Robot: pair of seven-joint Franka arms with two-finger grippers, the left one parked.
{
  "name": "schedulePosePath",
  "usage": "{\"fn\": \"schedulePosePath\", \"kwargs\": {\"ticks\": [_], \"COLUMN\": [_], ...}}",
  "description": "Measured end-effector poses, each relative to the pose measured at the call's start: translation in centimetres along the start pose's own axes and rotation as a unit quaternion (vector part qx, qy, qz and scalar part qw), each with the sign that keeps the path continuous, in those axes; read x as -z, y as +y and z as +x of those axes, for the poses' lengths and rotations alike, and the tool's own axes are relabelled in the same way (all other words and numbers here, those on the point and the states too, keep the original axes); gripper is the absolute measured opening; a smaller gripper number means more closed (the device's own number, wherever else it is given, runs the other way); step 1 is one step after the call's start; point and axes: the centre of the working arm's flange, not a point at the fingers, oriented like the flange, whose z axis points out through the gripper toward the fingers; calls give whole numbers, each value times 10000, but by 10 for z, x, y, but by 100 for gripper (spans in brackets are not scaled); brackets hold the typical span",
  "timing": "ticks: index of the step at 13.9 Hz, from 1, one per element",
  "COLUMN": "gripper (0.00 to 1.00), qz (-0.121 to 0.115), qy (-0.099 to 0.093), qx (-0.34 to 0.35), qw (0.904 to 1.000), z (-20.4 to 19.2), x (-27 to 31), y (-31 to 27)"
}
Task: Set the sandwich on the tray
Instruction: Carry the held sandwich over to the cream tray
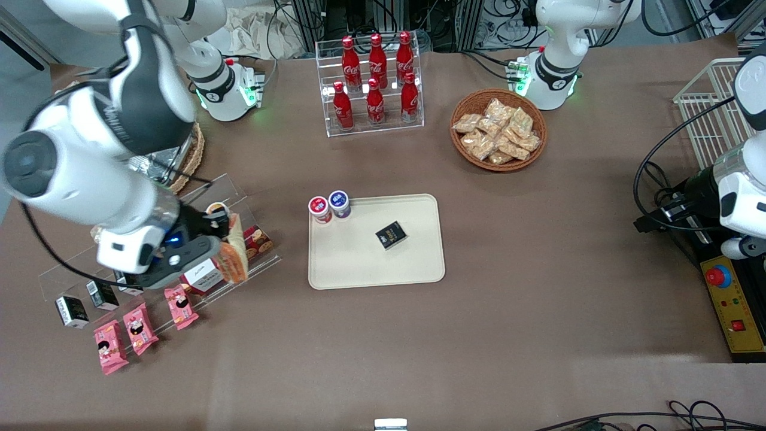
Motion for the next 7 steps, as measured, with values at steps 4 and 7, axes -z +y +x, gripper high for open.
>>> {"fn": "schedulePosePath", "kwargs": {"ticks": [4,7], "gripper": [16,16], "qz": [-348,-479], "qy": [135,83], "qx": [1407,2451], "qw": [9893,9683], "z": [35,56], "x": [-45,-104], "y": [-69,-108]}}
